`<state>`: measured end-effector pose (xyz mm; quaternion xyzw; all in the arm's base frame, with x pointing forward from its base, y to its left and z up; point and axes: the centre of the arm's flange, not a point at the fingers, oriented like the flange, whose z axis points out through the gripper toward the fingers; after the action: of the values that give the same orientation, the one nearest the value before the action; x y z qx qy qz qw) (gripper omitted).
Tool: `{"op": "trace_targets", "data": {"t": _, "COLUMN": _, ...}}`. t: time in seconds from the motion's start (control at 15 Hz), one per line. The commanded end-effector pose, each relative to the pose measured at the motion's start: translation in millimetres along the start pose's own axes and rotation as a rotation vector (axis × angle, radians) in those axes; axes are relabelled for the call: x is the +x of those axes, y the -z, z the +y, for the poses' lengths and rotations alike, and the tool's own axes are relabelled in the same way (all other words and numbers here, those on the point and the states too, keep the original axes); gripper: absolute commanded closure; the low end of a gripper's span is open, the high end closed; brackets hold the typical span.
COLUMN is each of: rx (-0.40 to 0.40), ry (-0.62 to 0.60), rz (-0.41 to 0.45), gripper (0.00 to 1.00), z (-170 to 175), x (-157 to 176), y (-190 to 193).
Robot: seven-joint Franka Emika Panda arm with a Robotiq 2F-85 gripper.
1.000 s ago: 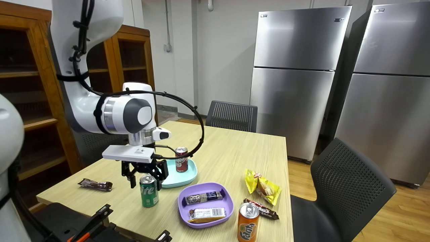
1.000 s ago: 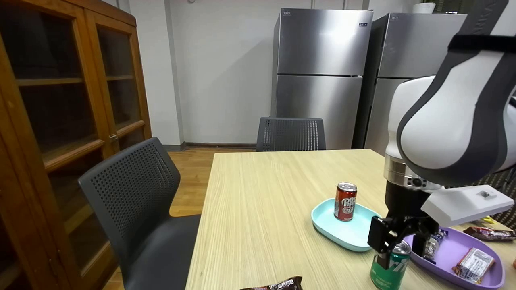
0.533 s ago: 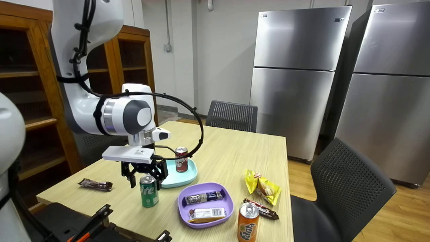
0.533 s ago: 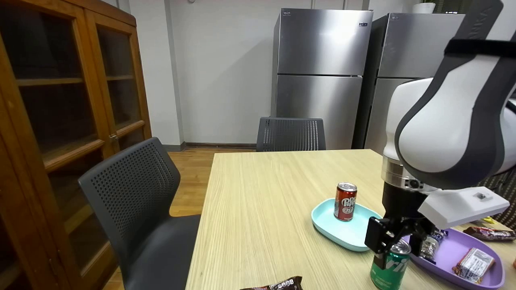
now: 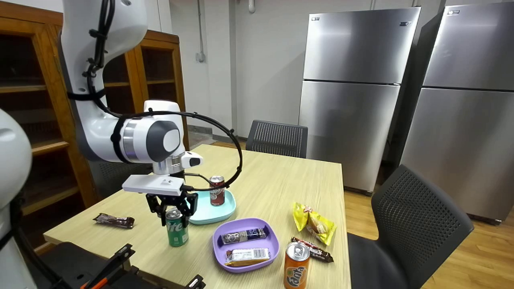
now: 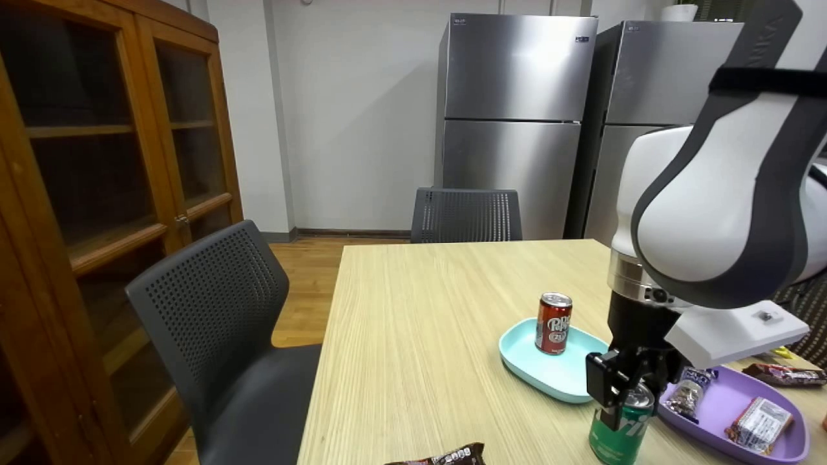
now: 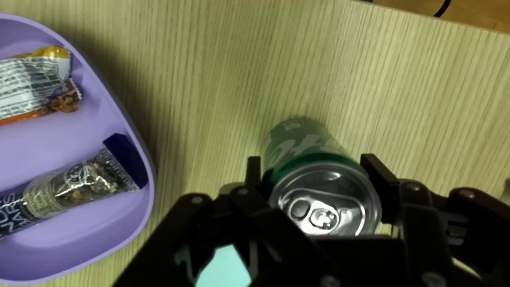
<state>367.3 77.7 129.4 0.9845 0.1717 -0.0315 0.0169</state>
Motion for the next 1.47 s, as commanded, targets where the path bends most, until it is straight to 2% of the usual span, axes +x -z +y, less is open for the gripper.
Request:
{"op": "trace_targets", "data": {"t": 0.0, "rx": 0.002, "ry": -0.001, "rz": 0.021, "gripper": 0.62, "z": -4.8, "x": 0.1, "y": -1.7}}
{"op": "trace_targets", "data": {"t": 0.47, "rx": 0.055, "ry": 0.085, "rz": 0.059, "gripper": 0.62, "z": -34.1, "x": 13.2, "y": 39.0}}
{"op": "trace_targets", "data": {"t": 0.8, "rx": 0.063, "ry": 0.123, "rz": 0.097, "gripper": 0.62, "z": -49.8, "x": 33.6, "y": 56.0}}
{"op": "trace_targets", "data": {"t": 1.4, "rx": 0.087, "ry": -0.032, "rz": 0.18, "gripper": 0.62, "z": -18.5, "x": 80.1, "y": 73.9}}
